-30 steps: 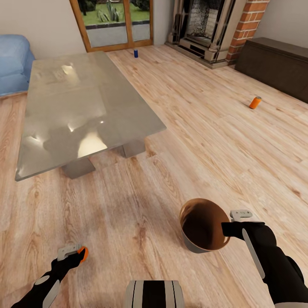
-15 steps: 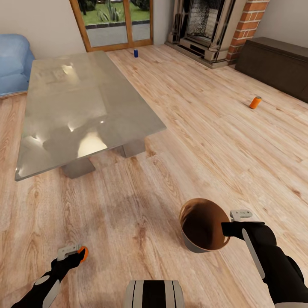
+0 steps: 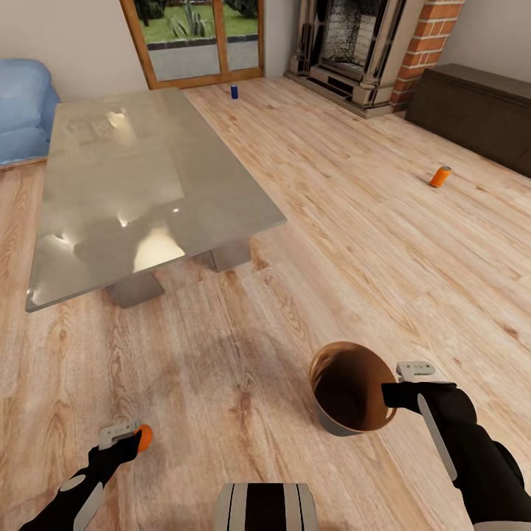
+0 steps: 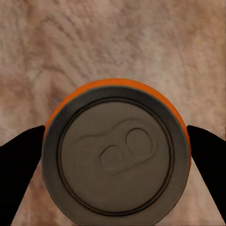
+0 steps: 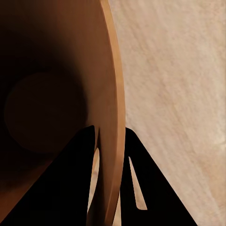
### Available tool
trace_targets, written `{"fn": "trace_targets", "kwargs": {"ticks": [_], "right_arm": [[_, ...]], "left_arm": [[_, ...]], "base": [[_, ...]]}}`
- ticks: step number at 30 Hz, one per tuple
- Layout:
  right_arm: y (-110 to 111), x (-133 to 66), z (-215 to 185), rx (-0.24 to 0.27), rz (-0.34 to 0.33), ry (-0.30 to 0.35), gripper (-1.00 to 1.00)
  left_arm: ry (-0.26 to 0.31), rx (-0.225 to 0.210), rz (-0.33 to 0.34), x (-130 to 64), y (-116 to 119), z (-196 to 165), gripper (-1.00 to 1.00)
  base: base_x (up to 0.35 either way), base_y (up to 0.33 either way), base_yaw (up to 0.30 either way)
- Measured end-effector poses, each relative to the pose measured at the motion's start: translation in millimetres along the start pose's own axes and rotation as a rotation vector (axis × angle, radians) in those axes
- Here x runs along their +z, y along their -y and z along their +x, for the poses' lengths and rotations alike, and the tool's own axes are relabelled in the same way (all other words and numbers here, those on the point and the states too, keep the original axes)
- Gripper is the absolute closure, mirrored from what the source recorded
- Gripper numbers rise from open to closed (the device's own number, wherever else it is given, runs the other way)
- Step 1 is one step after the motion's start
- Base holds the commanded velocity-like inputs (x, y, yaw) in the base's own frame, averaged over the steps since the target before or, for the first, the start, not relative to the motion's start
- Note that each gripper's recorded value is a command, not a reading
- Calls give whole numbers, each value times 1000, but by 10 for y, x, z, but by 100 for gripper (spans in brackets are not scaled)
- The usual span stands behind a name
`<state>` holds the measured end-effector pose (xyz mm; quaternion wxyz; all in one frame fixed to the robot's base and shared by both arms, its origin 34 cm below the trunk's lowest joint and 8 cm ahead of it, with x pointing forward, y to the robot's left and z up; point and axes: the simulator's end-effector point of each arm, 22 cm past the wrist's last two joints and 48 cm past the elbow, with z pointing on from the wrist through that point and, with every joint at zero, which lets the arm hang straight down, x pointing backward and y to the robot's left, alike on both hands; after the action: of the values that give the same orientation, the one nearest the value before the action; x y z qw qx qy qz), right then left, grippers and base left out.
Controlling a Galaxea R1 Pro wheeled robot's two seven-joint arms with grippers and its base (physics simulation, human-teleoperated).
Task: Put the three can of soda from the living room inside the tash can in the kitchen.
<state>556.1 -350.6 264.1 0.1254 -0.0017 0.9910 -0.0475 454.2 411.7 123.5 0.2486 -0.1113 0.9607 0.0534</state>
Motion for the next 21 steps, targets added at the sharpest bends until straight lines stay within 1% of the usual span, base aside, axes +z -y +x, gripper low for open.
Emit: {"fn": "trace_targets", "kwargs": {"ticks": [18,21], "right_arm": [[0,0,0,0,0,0,100],[0,-8,2,2,-1,-2,100]], "left_arm": [[3,-1,0,1,-1,-14,100],[12,-2,1,-7,7,-63,100]], "base": [[0,0,0],[0,0,0]]}}
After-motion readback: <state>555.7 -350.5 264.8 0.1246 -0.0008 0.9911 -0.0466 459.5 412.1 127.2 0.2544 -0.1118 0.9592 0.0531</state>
